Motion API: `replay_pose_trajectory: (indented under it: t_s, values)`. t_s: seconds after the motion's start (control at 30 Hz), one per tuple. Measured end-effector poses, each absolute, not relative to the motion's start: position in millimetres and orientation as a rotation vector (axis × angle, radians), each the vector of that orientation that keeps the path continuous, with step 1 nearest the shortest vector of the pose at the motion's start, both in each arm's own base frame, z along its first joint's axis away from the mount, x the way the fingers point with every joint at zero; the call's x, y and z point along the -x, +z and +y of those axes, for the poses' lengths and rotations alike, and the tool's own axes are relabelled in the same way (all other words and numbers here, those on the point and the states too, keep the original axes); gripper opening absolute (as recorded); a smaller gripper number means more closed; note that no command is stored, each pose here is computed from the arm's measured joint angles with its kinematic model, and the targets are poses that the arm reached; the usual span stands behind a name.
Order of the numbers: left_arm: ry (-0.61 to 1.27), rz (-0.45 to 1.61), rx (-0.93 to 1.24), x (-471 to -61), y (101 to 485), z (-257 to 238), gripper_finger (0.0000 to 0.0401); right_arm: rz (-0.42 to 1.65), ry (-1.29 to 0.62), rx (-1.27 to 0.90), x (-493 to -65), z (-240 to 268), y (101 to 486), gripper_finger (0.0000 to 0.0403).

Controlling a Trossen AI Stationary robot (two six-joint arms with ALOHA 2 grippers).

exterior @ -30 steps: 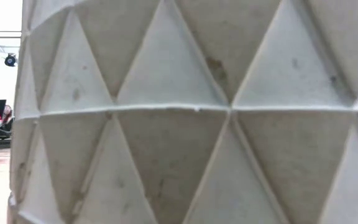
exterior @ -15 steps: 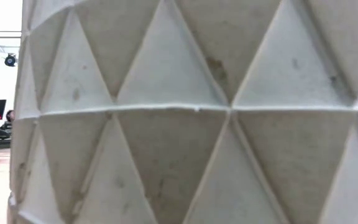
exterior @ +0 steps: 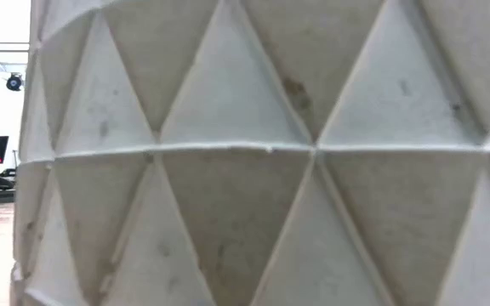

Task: Pick and place pill bottles into a basket
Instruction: Put the medicine bottle into the container

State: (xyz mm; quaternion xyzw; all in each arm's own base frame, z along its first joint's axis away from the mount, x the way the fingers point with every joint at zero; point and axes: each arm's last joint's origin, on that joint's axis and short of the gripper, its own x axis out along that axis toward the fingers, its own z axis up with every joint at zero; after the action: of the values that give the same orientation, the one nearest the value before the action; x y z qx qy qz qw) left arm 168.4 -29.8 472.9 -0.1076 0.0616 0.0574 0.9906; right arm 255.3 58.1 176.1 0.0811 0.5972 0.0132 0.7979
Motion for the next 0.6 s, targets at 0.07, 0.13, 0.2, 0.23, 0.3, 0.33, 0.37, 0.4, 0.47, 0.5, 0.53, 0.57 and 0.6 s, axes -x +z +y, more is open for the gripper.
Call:
replay_pose_trajectory:
  t_s: [0.07,0.13,0.2,0.23,0.3,0.33,0.37,0.4,0.47,0.5,0.53,0.57,0.6]
  values:
    - [0.115,0.124,0.216,-168,473,-30,0.0231,1.281,0.027,-0.177,-255,58,176,0.0185]
    - [0.115,0.124,0.216,-168,473,-30,0.0231,1.278,0.018,-0.189,-256,58,177,0.0166]
    - [0.115,0.124,0.216,-168,473,-30,0.0231,1.27,0.015,-0.204,-257,58,178,0.0149]
    - [0.115,0.124,0.216,-168,473,-30,0.0231,1.268,0.013,-0.208,-257,58,178,0.0148]
    - [0.115,0.124,0.215,-168,473,-30,0.0231,1.268,0.011,-0.215,-258,59,179,0.0148]
    - [0.115,0.124,0.216,-168,473,-30,0.0231,1.268,0.011,-0.218,-258,59,180,0.0148]
    - [0.115,0.124,0.215,-168,473,-30,0.0231,1.266,0.011,-0.22,-259,59,181,0.0148]
    - [0.116,0.124,0.215,-168,473,-30,0.0231,1.261,0.011,-0.221,-260,59,182,0.0148]
    - [0.116,0.124,0.215,-168,473,-30,0.0231,1.245,0.015,-0.223,-263,59,187,0.0148]
    - [0.116,0.124,0.215,-168,473,-30,0.0231,1.236,0.017,-0.225,-265,60,189,0.0148]
    - [0.115,0.124,0.215,-168,473,-30,0.0231,1.231,0.019,-0.226,-266,60,191,0.0148]
    - [0.116,0.124,0.215,-168,473,-30,0.0231,1.226,0.02,-0.226,-267,60,193,0.0148]
    - [0.116,0.124,0.215,-168,473,-30,0.0231,1.218,0.022,-0.227,-268,61,196,0.0148]
